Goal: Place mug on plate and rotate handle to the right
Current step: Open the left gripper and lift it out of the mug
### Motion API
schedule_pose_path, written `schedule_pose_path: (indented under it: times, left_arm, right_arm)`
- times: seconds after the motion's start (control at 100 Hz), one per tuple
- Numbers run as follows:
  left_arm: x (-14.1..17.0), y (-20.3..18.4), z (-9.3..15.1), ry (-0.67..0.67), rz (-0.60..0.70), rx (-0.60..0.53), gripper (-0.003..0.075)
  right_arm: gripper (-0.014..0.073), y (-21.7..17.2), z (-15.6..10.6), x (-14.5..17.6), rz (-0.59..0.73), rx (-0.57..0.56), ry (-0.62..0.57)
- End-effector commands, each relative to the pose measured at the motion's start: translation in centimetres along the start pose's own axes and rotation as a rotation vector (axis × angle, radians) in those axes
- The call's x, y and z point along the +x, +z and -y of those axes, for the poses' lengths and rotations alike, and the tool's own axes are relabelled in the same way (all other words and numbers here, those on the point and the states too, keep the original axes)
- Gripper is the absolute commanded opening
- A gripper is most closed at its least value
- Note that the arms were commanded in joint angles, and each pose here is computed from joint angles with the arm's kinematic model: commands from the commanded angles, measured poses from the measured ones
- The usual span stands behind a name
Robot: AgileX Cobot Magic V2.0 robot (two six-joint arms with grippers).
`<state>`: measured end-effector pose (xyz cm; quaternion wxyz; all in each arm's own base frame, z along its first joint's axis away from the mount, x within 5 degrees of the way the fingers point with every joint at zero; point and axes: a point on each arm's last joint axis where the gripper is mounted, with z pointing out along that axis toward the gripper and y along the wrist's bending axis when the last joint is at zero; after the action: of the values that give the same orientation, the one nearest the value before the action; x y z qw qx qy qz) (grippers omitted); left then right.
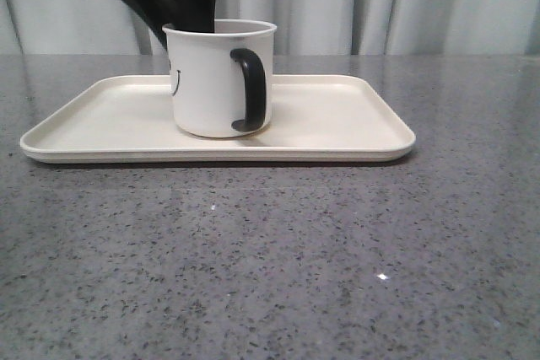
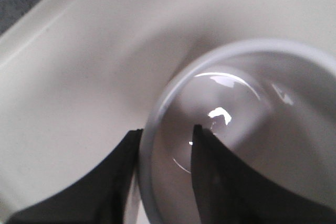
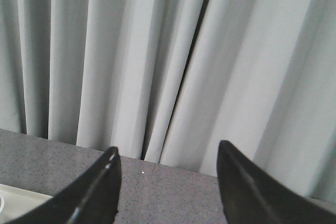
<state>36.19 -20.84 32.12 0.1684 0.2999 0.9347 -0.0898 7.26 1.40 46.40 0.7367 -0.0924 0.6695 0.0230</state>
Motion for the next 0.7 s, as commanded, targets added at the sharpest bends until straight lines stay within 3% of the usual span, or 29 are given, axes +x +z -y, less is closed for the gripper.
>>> schedule_pose_path:
  times: [0.0, 0.31, 0.69]
  left_arm:
    - [-0.7, -4.6, 0.9, 0.021, 0.118, 0.005, 0.0233]
    - [-1.5, -9.1, 1.2, 0.022, 0.261, -0.014, 0.0233]
    - [1.2, -16.8, 1.4, 0.028, 0.418, -0.137, 0.0232]
  right_arm:
    - [0.0424, 0.2, 0.3, -1.1, 0.075, 0.023, -0.009]
    - [0.0424, 0.2, 0.3, -1.1, 0.072, 0.022, -0.009]
    - [0.0424, 0.2, 0.3, -1.1, 0.072, 0.022, -0.009]
